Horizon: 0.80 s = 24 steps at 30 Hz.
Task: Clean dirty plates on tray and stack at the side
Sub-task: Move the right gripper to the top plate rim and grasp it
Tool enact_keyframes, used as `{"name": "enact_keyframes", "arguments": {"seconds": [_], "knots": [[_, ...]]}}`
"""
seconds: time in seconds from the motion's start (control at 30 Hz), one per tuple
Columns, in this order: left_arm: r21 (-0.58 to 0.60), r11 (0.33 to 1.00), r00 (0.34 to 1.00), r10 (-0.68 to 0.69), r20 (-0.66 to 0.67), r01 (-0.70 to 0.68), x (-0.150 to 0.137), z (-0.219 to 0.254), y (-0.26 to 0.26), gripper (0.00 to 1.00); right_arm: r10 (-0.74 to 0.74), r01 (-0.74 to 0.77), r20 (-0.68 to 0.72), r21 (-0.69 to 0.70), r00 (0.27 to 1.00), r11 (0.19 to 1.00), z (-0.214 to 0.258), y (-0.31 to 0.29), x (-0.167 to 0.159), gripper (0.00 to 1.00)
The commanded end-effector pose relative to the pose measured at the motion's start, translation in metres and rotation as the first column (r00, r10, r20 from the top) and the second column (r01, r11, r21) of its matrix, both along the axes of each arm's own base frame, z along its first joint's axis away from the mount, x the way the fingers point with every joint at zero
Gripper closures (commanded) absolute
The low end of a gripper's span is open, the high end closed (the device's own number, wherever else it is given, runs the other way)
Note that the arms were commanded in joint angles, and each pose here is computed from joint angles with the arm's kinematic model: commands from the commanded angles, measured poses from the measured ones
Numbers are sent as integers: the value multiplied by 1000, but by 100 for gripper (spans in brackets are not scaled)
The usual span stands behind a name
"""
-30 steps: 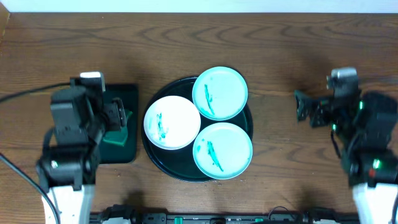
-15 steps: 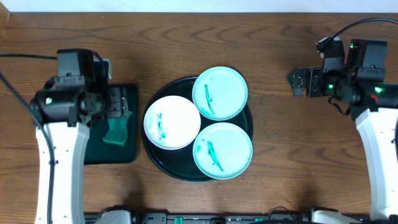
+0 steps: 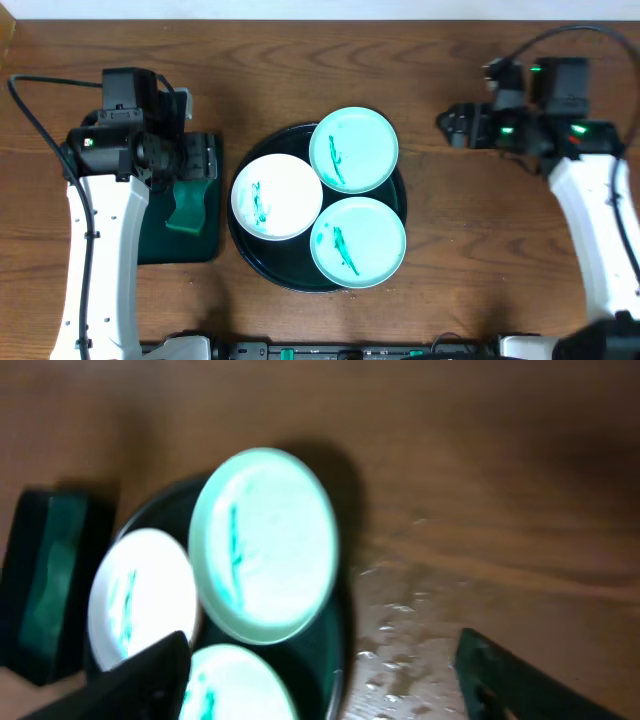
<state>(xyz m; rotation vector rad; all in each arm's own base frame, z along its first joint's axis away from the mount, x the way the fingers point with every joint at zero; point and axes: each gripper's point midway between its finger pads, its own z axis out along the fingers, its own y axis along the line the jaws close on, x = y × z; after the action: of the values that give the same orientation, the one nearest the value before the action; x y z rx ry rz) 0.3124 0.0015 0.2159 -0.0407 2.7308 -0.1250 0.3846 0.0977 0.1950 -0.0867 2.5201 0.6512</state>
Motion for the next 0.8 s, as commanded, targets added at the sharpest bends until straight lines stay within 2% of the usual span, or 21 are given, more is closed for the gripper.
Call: {"name": "enact_keyframes", "arguments": {"seconds": [0.0, 0.07, 0.17, 0.27, 0.3, 0.47, 0.63, 0.77], "knots": [[-15, 1000, 1000, -1, 28, 2, 4, 9, -2, 26, 28, -24, -61, 61, 998, 998, -7, 43, 1, 23], [-1, 998, 998, 62, 20, -62, 4, 8, 8, 26, 39, -34, -88, 59, 995, 998, -15, 64, 1, 25], [52, 970, 971, 237, 18, -238, 1, 7, 38, 26, 63, -59, -126, 40, 990, 997, -25, 97, 0, 29], [91, 946, 951, 309, 24, -310, -2, 7, 59, 26, 67, -65, -166, 20, 984, 998, -38, 125, 0, 38], [107, 937, 943, 333, 25, -334, -4, 7, 68, 26, 67, -67, -186, 10, 980, 998, -46, 137, -2, 45], [136, 918, 925, 379, -14, -373, -6, -4, 84, 26, 106, -113, -246, -14, 964, 994, -80, 175, -15, 55], [152, 916, 915, 389, -110, -371, -10, -26, 88, 26, 148, -166, -301, -35, 942, 985, -113, 205, -32, 68], [160, 918, 908, 388, -162, -363, -8, -41, 88, 26, 159, -196, -338, -78, 928, 977, -137, 216, -46, 70]]}}
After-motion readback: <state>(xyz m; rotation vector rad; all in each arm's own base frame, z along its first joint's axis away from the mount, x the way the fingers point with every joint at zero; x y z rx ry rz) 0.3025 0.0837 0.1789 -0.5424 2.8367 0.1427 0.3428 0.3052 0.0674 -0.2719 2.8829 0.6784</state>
